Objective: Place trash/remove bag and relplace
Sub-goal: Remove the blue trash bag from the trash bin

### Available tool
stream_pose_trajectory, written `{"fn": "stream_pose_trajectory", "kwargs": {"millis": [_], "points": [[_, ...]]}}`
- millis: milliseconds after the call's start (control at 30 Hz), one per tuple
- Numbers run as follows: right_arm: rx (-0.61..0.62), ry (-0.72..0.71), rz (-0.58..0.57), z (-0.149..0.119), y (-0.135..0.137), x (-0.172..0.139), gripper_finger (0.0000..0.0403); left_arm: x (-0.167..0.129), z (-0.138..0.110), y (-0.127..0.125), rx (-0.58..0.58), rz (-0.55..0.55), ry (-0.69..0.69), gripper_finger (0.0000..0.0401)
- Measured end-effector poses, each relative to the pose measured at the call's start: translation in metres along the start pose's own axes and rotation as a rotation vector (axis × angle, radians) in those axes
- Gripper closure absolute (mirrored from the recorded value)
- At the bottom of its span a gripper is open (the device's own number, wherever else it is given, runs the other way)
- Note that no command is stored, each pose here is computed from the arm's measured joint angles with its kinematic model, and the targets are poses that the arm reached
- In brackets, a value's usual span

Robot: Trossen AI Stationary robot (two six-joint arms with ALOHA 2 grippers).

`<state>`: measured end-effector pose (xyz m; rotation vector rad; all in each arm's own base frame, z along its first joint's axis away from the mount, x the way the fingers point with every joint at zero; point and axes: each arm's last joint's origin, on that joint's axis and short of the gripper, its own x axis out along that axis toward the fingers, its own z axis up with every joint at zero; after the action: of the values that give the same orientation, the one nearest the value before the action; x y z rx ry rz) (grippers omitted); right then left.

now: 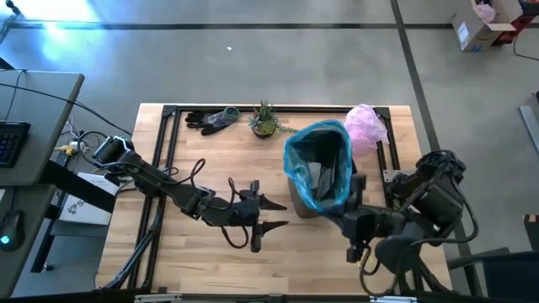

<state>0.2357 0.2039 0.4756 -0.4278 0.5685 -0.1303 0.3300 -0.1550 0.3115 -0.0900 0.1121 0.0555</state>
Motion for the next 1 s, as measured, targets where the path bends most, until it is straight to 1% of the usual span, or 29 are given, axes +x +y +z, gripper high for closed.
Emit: {"fn": "stream_pose_trajectory", "kwargs": {"millis": [67,133,167,300,333,400,467,533,567,633,700,767,833,900,1000], "points": [[-0.021,0.025,0.046,-0.003,0.005,0.001,0.0403,-0.001,0.003,-0.001,0.043,0.027,-0.034,0.0243],[-0.016,0.043,0.105,-0.005,0.01,0.0,0.0403,-0.003,0.007,-0.002,0.108,0.087,-0.073,0.0243],[-0.006,0.051,0.137,-0.006,0.013,-0.002,0.0403,-0.004,0.008,-0.003,0.168,0.127,-0.082,0.0243],[0.036,0.087,0.255,-0.009,0.021,-0.009,0.0403,-0.009,0.015,-0.007,0.483,0.276,-0.055,0.0243],[0.049,0.096,0.283,-0.009,0.023,-0.011,0.0403,-0.009,0.015,-0.006,0.533,0.308,-0.043,0.0243],[0.081,0.112,0.322,-0.011,0.026,-0.015,0.0403,-0.008,0.016,0.0,0.584,0.395,-0.015,0.0243],[0.115,0.135,0.351,-0.014,0.031,-0.02,0.0403,-0.004,0.018,0.012,0.577,0.483,0.004,0.0243],[0.13,0.17,0.353,-0.019,0.036,-0.025,0.0403,-0.001,0.02,0.021,0.553,0.509,0.006,0.0243],[0.135,0.19,0.349,-0.022,0.038,-0.029,0.0403,0.001,0.02,0.024,0.552,0.504,0.007,0.0243],[0.162,0.219,0.349,-0.027,0.043,-0.035,0.0403,0.005,0.021,0.028,0.556,0.461,0.002,0.0243],[0.173,0.21,0.368,-0.027,0.049,-0.041,0.0403,0.007,0.021,0.03,0.556,0.42,-0.011,0.0243],[0.179,0.203,0.387,-0.028,0.055,-0.046,0.0403,0.009,0.025,0.034,0.548,0.407,-0.024,0.0243],[0.189,0.219,0.389,-0.031,0.058,-0.05,0.0403,0.011,0.034,0.038,0.521,0.419,-0.043,0.0243],[0.203,0.219,0.397,-0.032,0.061,-0.053,0.0403,0.013,0.047,0.043,0.458,0.421,-0.084,0.0243],[0.208,0.195,0.393,-0.031,0.063,-0.054,0.0403,0.017,0.07,0.053,0.367,0.364,-0.134,0.0243]]}}
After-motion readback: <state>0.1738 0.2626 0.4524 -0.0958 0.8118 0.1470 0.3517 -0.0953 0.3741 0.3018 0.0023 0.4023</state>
